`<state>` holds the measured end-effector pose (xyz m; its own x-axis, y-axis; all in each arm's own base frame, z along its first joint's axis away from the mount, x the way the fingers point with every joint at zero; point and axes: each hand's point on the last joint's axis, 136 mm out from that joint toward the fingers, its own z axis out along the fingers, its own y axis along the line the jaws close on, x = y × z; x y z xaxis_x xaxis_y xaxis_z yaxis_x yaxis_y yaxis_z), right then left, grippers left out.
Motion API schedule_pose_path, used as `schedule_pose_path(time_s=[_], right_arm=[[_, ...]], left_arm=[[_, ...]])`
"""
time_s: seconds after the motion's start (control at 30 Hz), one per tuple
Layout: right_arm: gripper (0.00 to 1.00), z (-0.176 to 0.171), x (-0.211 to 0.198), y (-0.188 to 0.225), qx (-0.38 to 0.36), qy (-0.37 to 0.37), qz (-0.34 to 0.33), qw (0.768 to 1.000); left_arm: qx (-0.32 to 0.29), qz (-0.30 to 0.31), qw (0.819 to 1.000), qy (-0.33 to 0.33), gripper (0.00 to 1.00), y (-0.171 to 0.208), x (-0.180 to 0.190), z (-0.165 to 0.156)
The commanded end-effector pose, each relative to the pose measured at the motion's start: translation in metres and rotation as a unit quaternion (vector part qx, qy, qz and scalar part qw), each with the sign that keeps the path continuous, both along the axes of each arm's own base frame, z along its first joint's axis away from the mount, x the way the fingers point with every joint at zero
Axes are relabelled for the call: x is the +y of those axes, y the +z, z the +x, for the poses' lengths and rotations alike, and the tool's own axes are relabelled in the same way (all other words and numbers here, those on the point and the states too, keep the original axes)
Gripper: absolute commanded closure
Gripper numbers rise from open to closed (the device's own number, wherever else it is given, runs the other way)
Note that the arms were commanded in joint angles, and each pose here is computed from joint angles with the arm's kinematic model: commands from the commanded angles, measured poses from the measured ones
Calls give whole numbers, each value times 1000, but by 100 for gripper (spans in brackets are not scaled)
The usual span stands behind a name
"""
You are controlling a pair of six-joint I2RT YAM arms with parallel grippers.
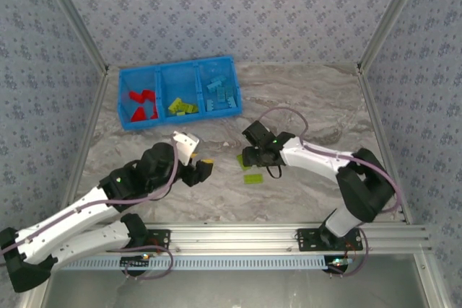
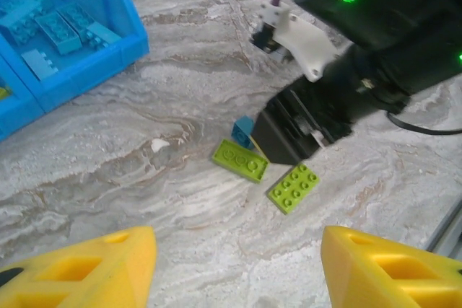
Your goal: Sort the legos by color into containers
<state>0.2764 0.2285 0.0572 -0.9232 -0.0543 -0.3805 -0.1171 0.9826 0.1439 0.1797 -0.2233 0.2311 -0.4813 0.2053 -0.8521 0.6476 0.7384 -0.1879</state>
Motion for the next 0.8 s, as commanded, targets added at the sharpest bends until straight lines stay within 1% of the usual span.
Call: schedule_pose_path(time_s=[0.0,0.07,0.1,0.23,0.3,0.43,0.57,0.67,0.73,0.77], right_arm=[[44,27,9,-1,-17,-17,12,1000],[50,32,16,-7,-12,-15,15,1000],[53,33,18,-11,-10,-2,9,1000],[60,35,22,-20,-2,4,3,1000],[65,34,21,-25,3,2,-1,1000],[71,33,21,-18,-3,2,3,1000],[76,34,25,20,-56,16,9,998],[78,34,31,63,-113,33,18,993],[78,37,44,91,-148,51,45,987],[78,40,53,104,-162,63,64,983]], left_arm=[[29,-14,999,9,36,-12,5,-8],[34,-16,999,17,35,-17,9,-9],[36,-15,999,21,35,-20,12,-10],[36,-16,999,21,34,-26,17,-14],[37,-23,999,18,33,-26,18,-16],[35,-29,999,21,31,-25,22,-18],[30,-38,998,27,28,-19,24,-17],[26,-48,998,45,17,-12,28,-14],[26,-50,996,75,8,-10,35,-8],[27,-49,993,103,3,-11,42,-3]])
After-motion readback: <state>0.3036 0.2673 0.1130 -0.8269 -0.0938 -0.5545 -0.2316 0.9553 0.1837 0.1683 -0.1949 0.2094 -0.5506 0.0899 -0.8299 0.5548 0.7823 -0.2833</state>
